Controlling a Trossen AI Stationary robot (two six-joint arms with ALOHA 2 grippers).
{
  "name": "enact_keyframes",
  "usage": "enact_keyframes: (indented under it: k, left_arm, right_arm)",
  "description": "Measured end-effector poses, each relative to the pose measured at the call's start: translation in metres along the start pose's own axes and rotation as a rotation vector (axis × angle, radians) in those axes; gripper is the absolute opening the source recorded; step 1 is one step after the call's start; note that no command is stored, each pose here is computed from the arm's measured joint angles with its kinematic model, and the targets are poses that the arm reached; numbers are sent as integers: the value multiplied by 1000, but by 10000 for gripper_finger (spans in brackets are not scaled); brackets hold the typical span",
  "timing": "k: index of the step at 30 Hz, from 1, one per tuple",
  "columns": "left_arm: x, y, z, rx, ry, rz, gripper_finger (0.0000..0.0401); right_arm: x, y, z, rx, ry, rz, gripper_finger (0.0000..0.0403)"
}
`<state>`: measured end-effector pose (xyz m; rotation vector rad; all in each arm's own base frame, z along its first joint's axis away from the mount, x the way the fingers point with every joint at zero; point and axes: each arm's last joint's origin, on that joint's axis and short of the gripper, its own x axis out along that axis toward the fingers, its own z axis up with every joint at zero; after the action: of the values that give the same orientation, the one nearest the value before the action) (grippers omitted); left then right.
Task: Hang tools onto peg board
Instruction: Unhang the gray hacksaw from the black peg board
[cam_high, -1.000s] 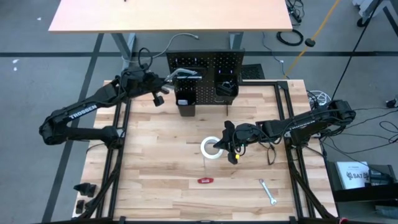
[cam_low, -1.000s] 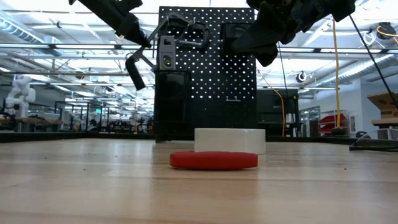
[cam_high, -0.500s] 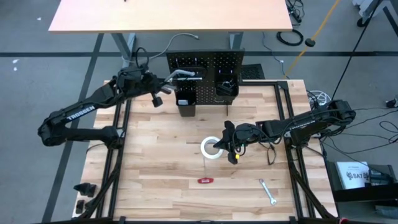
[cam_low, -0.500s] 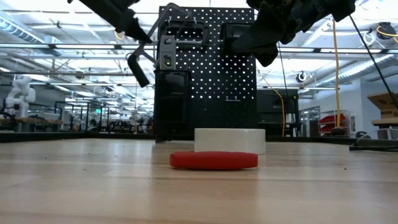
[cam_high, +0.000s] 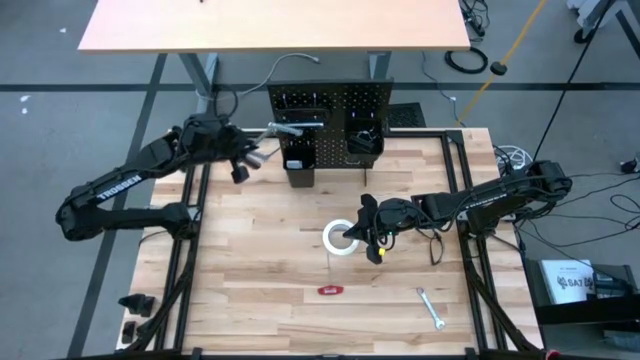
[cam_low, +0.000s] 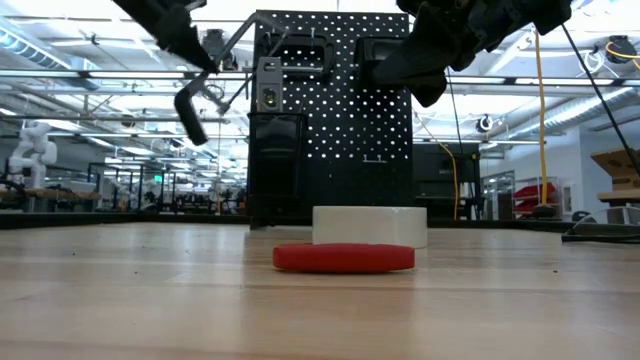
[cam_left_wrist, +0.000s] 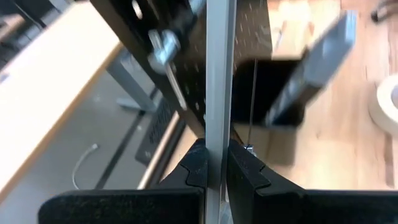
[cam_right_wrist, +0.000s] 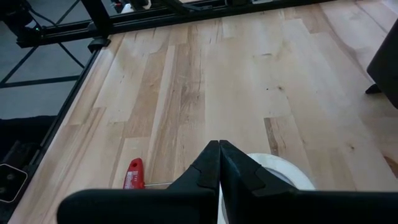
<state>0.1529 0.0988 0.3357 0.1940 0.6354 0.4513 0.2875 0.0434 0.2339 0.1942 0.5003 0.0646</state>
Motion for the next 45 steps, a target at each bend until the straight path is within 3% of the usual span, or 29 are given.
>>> enact_keyframes:
  k: [7,13,20,25,33,39,45]
  left_arm:
    - [-2,-3,-9,-22,86,-33,27]
    - [-17,-5,-8,-51,20,-71,27]
    - [-37,-14,-6,-127,-132,-375,27]
    - [-41,-22,-8,-180,-150,-628,27]
    - [-29,-28,-21,-392,96,-748,27]
    - [-10,-34,-32,-441,252,-781,29]
    - [12,-57,-49,-421,446,-878,27]
  right_arm:
    - [0,0,0,0,0,0,0]
    - [0,0,0,0,0,0,0]
    - [0,0,0,0,0,0,0]
    - [0,0,0,0,0,0,0]
    - [0,0,0,5,0,0,0]
    - [0,0,0,1,0,0,0]
    - [0,0,-1,1,9,-2,0]
